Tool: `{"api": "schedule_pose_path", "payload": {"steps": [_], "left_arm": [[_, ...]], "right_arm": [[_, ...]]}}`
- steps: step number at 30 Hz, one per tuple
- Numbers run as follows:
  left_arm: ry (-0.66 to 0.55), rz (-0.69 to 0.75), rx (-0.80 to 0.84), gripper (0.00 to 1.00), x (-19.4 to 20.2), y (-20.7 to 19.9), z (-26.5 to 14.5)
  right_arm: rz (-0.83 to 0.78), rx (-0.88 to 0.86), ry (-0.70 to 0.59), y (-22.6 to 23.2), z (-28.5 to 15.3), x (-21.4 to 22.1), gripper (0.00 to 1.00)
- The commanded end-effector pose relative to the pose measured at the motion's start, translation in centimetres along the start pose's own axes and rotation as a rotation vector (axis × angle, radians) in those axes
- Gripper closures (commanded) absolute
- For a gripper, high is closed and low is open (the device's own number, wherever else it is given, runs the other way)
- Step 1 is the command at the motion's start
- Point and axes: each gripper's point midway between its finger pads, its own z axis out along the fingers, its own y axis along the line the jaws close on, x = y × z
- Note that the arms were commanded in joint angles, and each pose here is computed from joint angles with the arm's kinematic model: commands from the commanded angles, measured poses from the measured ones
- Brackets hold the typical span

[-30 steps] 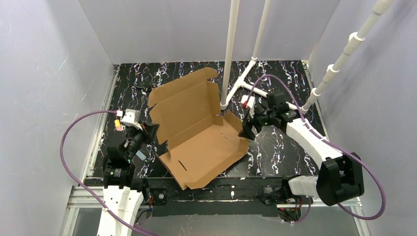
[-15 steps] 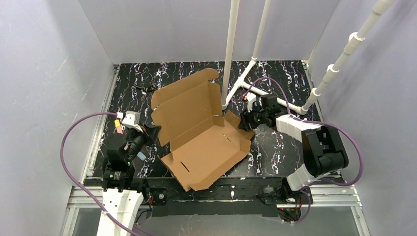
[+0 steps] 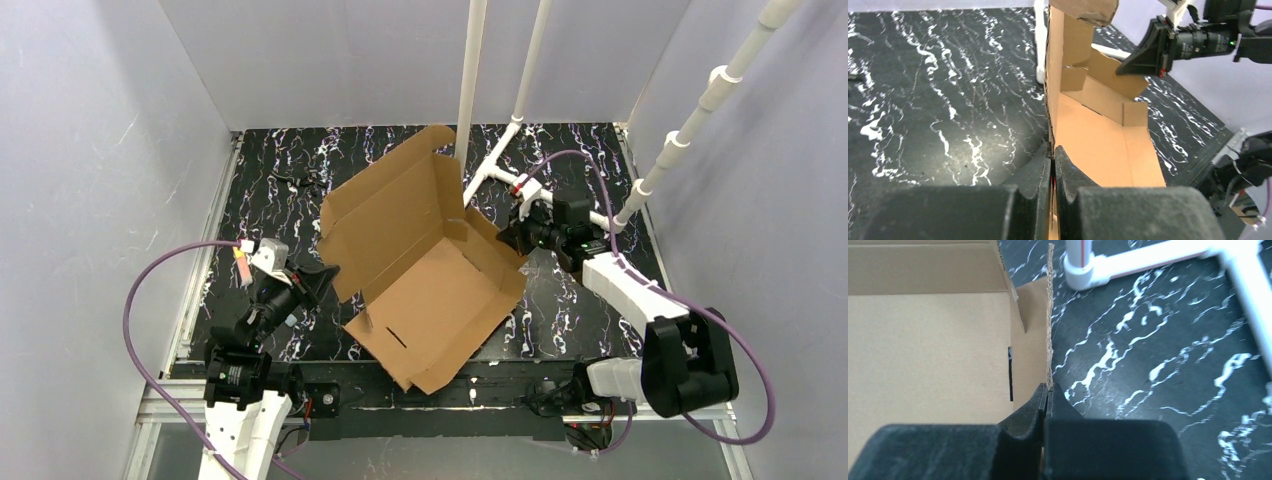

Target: Fold the paper box

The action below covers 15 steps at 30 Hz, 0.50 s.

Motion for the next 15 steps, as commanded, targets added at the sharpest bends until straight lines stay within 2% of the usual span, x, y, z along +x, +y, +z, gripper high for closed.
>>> {"api": "schedule_pose_path", "payload": {"steps": [1, 6, 12, 15], "left_arm": [[-0.036, 0.018, 0.147, 1.00, -0.7, -2.9, -0.4], [-0.069, -0.008, 0.213, 1.00, -1.7, -3.6, 0.8], [0.044, -0.033, 0.235, 1.00, -0.9, -3.2, 3.6], [0.057, -0.013, 0.229, 1.00, -0.9, -3.1, 4.2]], "right_arm": [[-0.022, 0.081, -0.113, -1.7, -1.8, -3.1, 0.99], [-0.042, 0.120, -0.145, -2.8, -2.8, -4.2, 0.99], [-0.090, 0.140, -0.175, -3.6, -2.6, -4.7, 0.99], [-0.130, 0.137, -0.169, -3.7, -2.5, -4.2, 0.99]]}}
